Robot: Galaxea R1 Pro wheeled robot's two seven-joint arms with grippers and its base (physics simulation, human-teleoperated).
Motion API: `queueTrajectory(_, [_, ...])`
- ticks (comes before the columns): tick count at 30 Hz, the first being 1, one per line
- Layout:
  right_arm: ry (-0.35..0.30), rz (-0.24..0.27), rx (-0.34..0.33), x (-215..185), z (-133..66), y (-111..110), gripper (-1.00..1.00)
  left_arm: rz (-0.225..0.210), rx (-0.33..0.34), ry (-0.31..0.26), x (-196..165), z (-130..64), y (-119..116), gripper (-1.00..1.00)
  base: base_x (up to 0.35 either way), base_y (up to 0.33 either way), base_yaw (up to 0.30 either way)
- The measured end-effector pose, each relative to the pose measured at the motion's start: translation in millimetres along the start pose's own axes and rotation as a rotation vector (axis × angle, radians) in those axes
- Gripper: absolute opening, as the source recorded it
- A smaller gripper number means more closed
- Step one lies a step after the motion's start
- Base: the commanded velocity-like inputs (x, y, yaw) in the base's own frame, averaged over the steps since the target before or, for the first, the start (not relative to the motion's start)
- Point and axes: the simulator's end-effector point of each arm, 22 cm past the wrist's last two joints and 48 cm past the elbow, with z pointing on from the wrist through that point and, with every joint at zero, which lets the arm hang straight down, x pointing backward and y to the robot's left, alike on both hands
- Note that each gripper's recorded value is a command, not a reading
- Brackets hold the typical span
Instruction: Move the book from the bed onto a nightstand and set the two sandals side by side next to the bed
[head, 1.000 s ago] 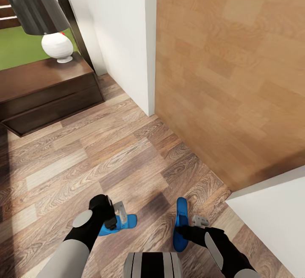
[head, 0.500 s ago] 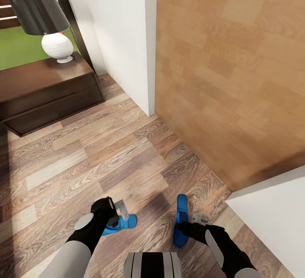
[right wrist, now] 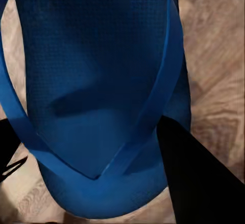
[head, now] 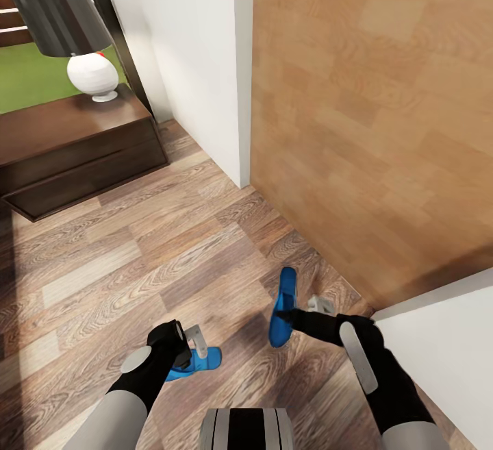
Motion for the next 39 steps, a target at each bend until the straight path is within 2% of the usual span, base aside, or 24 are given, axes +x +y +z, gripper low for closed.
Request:
queueTrajectory(4, [-0.014, 0.104, -0.129, -5.9, -3.5, 28.5, -1.0, -0.003, 0.003, -0.004, -1.5, -0.1, -0.9, 1.0, 0.0, 0.0, 0.0])
queueTrajectory(10, [-0.031, 0.199, -0.246, -13.1, -8.5, 53.2, -1.0, -0.013, 0.009, -0.009, -2.9, -0.2, -2.4, 1.0, 0.0, 0.0, 0.0])
queueTrajectory(12, [-0.036, 0.215, -0.267, -14.8, -9.2, 58.5, -1.0, -0.015, 0.009, -0.009, -2.9, -0.3, -2.2, 1.0, 0.0, 0.0, 0.0])
queueTrajectory(20, [-0.039, 0.227, -0.281, -15.5, -9.8, 61.4, -1.0, -0.017, 0.011, -0.01, -4.1, -0.7, -3.1, 1.0, 0.0, 0.0, 0.0])
queueTrajectory(39, [0.017, 0.274, -0.252, 9.0, 18.6, 37.1, -1.0, -0.016, 0.094, -0.008, -16.6, 26.7, -42.7, 1.0, 0.0, 0.0, 0.0])
